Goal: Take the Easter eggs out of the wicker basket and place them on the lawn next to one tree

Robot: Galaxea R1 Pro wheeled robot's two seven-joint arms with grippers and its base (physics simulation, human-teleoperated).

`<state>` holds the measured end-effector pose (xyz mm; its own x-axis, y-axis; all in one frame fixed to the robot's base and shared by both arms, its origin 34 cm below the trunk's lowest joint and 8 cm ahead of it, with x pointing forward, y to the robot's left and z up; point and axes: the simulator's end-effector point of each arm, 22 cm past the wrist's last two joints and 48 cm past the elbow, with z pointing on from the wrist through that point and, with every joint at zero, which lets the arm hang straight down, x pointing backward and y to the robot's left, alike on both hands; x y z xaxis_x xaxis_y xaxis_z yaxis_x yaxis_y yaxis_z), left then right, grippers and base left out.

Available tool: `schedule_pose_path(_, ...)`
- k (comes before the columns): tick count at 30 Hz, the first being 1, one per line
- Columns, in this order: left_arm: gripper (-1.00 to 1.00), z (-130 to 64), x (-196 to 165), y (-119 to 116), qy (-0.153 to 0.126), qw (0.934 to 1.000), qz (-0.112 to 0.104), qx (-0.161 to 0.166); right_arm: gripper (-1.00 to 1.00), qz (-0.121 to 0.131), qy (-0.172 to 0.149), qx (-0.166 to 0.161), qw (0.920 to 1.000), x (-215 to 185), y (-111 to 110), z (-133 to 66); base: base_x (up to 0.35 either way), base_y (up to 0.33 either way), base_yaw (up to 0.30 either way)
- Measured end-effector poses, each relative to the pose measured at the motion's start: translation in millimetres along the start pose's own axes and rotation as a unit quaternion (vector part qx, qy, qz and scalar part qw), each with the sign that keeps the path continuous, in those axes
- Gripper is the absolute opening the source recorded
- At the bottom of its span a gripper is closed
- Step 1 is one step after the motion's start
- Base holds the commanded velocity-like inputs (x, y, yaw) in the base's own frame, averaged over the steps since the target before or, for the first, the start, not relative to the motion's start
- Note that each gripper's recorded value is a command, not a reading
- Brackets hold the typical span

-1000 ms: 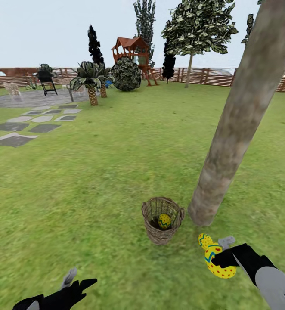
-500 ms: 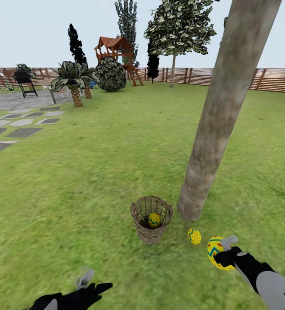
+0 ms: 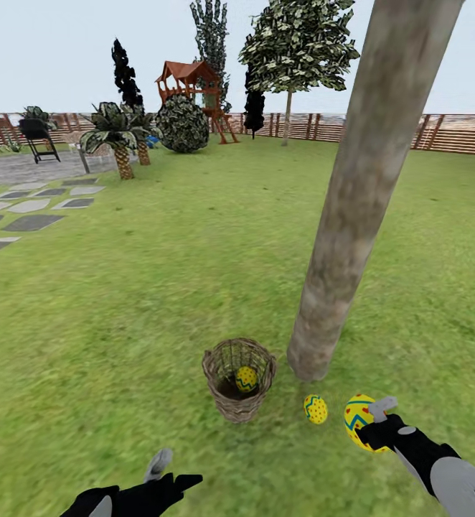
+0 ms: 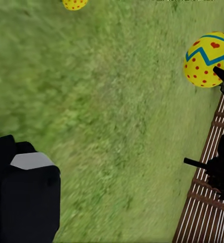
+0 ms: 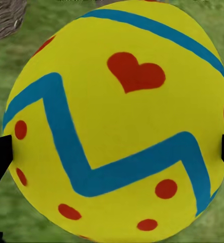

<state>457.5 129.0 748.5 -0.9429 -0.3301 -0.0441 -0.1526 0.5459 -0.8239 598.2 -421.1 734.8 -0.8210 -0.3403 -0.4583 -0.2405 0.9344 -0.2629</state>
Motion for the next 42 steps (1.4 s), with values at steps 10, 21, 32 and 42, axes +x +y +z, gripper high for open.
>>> schedule_pose_path(10,1.00,0.4,0.0,0.5,0.000,1.0000,0.000,-0.001,-1.00,0.000,0.001,0.000,1.0000,0.5,0.0,0.2,0.221,-0.256,0.094)
schedule_pose_path(21,1.00,0.2,-0.3,1.0,0.000,1.0000,0.000,-0.002,-1.00,0.000,0.001,0.008,1.0000,0.5,-1.5,0.7,0.072,-0.324,0.290)
schedule_pose_path(32,1.00,0.2,-0.3,1.0,0.000,1.0000,0.000,-0.002,-1.00,0.000,0.003,0.007,1.0000,3.1,-0.2,0.7,0.001,-0.327,0.290)
schedule_pose_path(42,1.00,-0.9,-2.6,1.9,-0.005,1.0000,0.004,-0.002,-1.00,-0.001,0.010,0.004,0.9999,14.3,3.8,0.4,0.000,-0.215,0.021)
